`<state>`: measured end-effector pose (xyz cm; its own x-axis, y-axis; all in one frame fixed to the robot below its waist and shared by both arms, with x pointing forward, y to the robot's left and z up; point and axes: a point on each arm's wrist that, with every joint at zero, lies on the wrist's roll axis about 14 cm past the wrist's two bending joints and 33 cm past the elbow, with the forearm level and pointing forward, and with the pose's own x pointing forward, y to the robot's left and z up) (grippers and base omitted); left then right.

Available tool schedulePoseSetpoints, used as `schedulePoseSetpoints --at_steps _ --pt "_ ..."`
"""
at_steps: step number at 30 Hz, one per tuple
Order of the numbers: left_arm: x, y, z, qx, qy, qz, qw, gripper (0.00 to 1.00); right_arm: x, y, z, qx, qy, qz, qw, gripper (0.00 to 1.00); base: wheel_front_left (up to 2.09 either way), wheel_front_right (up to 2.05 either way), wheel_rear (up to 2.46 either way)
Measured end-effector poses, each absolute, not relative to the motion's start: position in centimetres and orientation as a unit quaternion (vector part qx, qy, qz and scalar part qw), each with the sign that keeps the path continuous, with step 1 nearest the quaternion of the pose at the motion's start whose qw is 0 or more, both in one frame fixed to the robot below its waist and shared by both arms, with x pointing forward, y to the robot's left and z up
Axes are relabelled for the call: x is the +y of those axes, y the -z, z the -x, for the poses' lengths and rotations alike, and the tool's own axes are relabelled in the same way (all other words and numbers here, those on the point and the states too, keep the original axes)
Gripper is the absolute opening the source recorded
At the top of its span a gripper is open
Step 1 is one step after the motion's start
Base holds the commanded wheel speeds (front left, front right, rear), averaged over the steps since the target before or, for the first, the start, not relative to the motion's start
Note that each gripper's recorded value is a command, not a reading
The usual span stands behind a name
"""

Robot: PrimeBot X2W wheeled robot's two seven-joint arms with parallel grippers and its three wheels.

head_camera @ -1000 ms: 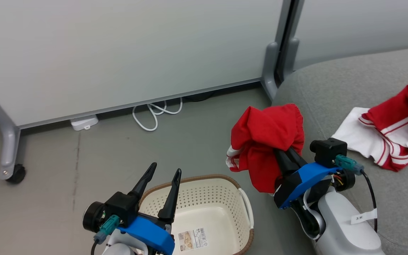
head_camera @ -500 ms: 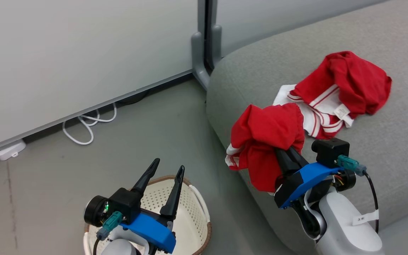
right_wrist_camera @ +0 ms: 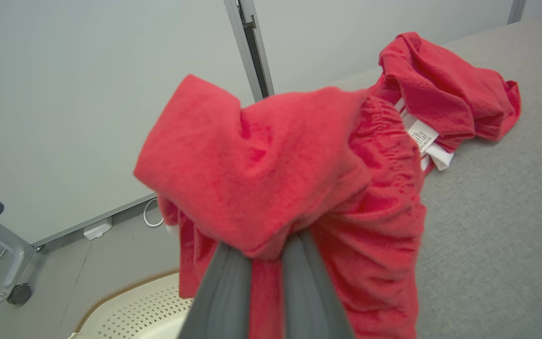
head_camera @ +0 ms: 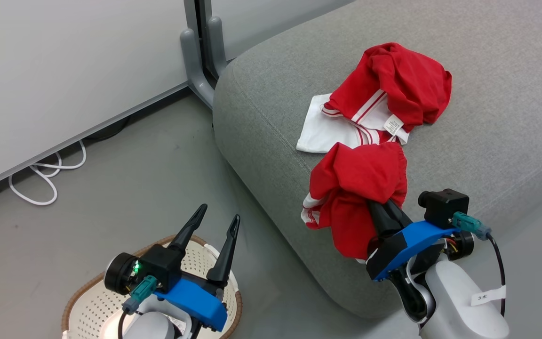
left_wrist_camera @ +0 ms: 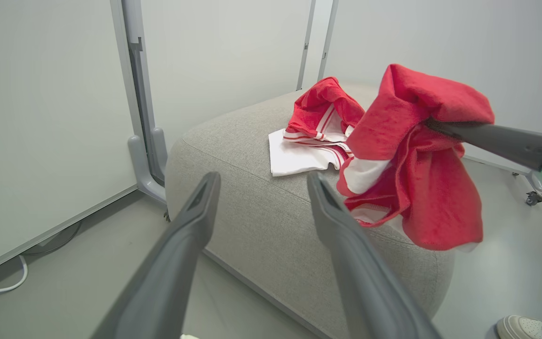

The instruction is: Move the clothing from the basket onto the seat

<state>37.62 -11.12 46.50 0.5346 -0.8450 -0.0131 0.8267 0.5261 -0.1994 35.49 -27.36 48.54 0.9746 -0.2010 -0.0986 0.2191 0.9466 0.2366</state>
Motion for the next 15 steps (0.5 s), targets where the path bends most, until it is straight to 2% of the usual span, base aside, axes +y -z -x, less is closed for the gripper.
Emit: schedulePoseSetpoints --at_steps 10,15 --pt "-11.7 -46.0 -37.9 0.059 0.484 0.094 0.868 1.00 -27.8 -47.8 -35.5 0.044 0.116 -0.128 0.984 0.00 0.00 0.00 0.00" --pt "-11.5 -45.7 -38.8 0.057 0.483 0.094 0.869 1.00 -29.3 -49.5 -37.6 0.021 0.127 -0.135 0.982 0.00 0.00 0.00 0.00"
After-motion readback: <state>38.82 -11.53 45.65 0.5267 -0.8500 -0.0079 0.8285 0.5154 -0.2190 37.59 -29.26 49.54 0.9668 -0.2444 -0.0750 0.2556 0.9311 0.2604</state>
